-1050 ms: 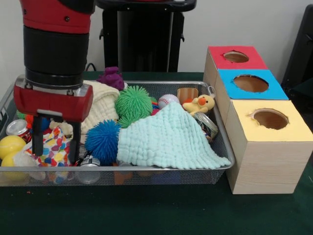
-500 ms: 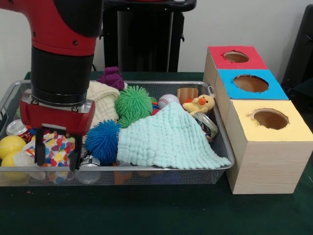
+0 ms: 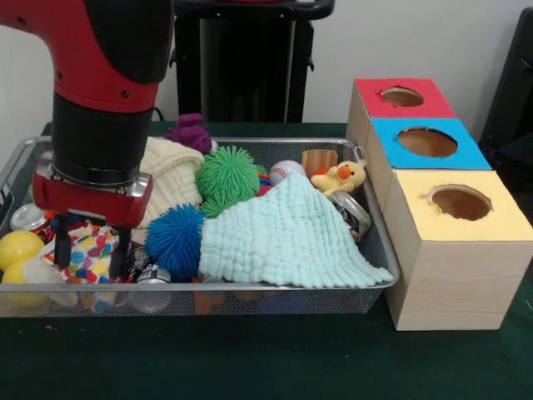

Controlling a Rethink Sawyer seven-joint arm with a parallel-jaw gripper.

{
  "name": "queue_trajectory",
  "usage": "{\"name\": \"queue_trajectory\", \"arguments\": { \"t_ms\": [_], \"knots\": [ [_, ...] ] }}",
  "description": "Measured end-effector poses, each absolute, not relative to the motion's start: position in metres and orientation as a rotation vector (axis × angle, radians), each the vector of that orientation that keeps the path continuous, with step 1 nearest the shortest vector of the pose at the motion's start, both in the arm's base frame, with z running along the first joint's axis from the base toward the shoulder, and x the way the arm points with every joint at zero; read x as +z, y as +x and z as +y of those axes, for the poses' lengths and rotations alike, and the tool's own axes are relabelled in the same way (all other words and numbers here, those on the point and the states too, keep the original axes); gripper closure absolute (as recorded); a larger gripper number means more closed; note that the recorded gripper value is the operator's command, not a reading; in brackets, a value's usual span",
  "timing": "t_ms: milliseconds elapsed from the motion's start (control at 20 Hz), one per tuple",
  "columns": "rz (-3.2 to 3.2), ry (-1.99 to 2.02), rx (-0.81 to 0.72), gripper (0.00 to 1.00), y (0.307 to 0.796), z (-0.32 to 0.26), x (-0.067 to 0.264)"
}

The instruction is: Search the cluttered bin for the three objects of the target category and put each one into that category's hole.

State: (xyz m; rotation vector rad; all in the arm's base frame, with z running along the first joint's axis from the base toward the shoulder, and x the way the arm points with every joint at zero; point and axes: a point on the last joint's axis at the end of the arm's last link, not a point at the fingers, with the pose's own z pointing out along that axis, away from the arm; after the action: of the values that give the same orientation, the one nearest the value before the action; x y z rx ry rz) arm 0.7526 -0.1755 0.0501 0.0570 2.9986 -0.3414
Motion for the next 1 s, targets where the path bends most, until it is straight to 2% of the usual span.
{"name": "queue_trajectory", "arguments": {
  "t_ms": [500, 1000],
  "knots": [
    [3.046, 0.041, -0.428, 0.00, 0.741, -0.178, 0.065],
    [3.063, 0.044, -0.454, 0.00, 0.733, -0.184, 0.058]
  ]
}}
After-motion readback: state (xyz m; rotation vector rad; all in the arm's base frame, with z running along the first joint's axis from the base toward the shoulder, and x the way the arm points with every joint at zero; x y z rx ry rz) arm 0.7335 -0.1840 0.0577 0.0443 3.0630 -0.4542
